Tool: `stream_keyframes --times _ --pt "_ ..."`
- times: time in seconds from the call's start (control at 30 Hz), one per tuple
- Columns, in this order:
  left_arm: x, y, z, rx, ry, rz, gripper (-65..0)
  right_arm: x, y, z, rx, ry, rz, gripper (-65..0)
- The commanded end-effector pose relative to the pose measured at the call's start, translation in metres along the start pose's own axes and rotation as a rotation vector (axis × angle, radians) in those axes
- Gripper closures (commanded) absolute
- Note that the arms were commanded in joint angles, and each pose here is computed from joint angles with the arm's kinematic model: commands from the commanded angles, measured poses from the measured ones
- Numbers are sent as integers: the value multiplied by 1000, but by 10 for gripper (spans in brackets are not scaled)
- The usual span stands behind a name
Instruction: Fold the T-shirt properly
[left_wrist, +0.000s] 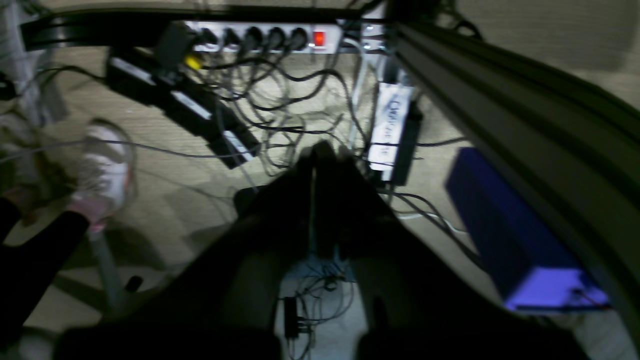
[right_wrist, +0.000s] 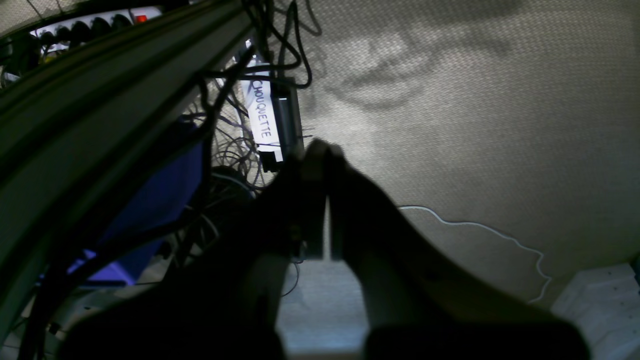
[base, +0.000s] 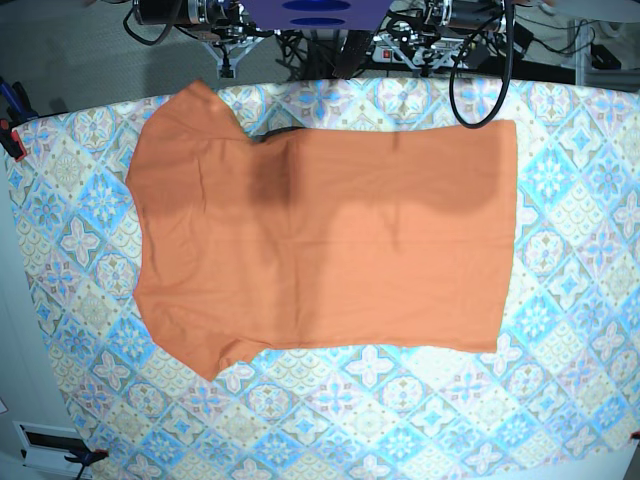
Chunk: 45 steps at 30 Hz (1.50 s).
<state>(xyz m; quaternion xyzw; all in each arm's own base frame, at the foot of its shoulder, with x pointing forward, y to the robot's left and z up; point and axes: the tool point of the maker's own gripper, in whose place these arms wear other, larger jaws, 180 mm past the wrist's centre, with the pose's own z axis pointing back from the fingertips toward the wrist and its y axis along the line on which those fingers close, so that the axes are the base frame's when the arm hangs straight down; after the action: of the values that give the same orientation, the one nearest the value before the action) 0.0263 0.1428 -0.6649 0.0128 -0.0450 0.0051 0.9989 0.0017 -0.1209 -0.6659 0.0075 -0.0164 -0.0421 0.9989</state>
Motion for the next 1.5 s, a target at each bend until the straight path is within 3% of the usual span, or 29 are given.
stream_keyframes --times 0.0,0.57,1.1,1.33,1.47 --pt "0 4 0 9 -1 -6 0 -1 -2 0 -3 2 0 0" --pt "-1 8 0 15 -2 -7 0 -1 -31 1 -47 5 -1 0" --pt "-59 48 8 74 81 -16 0 -47 -48 6 -73 68 -4 0" --pt "-71 74 22 108 -120 -49 0 -69 -57 10 -89 53 -6 0" --pt "-85 78 27 115 -137 -46 0 -83 -69 14 -122 27 -99 0"
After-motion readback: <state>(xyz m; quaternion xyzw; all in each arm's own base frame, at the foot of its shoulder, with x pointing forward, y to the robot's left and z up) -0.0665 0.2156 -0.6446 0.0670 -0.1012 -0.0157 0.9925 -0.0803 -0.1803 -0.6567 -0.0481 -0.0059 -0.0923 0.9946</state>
